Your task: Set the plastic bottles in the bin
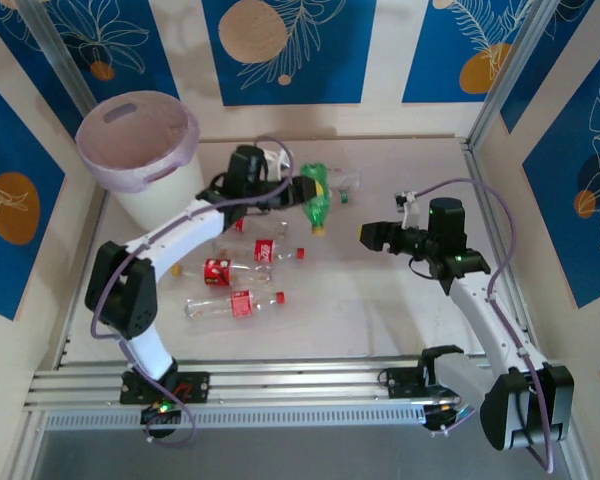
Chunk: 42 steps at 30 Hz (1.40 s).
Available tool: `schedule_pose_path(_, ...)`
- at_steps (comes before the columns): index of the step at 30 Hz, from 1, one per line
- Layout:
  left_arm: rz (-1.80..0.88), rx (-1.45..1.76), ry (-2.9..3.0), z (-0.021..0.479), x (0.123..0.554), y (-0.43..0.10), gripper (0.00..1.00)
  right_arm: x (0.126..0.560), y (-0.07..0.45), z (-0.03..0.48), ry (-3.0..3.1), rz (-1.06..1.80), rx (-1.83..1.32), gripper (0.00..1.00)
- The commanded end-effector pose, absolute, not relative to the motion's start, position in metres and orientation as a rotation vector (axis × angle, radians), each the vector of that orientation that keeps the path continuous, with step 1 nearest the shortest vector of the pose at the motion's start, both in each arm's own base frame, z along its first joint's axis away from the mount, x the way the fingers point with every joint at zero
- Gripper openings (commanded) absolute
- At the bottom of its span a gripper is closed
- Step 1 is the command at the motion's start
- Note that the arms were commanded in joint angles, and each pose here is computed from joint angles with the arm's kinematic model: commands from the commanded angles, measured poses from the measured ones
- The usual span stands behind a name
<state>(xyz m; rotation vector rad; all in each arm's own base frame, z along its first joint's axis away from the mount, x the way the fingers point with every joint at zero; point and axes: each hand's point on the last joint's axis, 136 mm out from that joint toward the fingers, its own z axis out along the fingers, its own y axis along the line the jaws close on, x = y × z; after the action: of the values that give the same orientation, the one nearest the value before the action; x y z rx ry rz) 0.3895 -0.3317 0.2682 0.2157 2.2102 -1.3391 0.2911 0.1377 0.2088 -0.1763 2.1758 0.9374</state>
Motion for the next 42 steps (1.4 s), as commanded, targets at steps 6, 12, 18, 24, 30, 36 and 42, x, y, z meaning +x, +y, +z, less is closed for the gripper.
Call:
schedule_pose_path(6,-1.097,0.189,1.924,0.433,0.43,-0.213,0.51,0.29,0.132,0.172,2.319,0.932,-0.062,0.75)
schedule_pose_path(12,-0.888,-0.047,1.818,0.472,0.466,-0.098,0.51,0.287,0.132,0.168,2.338,0.905,-0.081,0.75)
schedule_pose_path(18,-0.699,-0.35,1.746,0.462,0.487,0.021,0.5,0.284,0.131,0.165,2.349,0.886,-0.087,0.75)
schedule_pose_path(24,-0.645,-0.553,1.8,0.405,0.518,0.082,0.48,0.285,0.132,0.163,2.357,0.865,-0.098,0.75)
schedule_pose_path(30,-0.624,-0.615,1.92,0.343,0.548,0.091,0.47,0.285,0.13,0.161,2.367,0.846,-0.091,0.75)
schedule_pose_path(36,-0.595,-0.614,2.058,0.281,0.565,0.077,0.48,0.285,0.13,0.158,2.377,0.833,-0.092,0.75)
schedule_pose_path(42,-0.594,-0.623,2.138,0.24,0.574,0.072,0.63,0.286,0.13,0.155,2.393,0.823,-0.092,0.75)
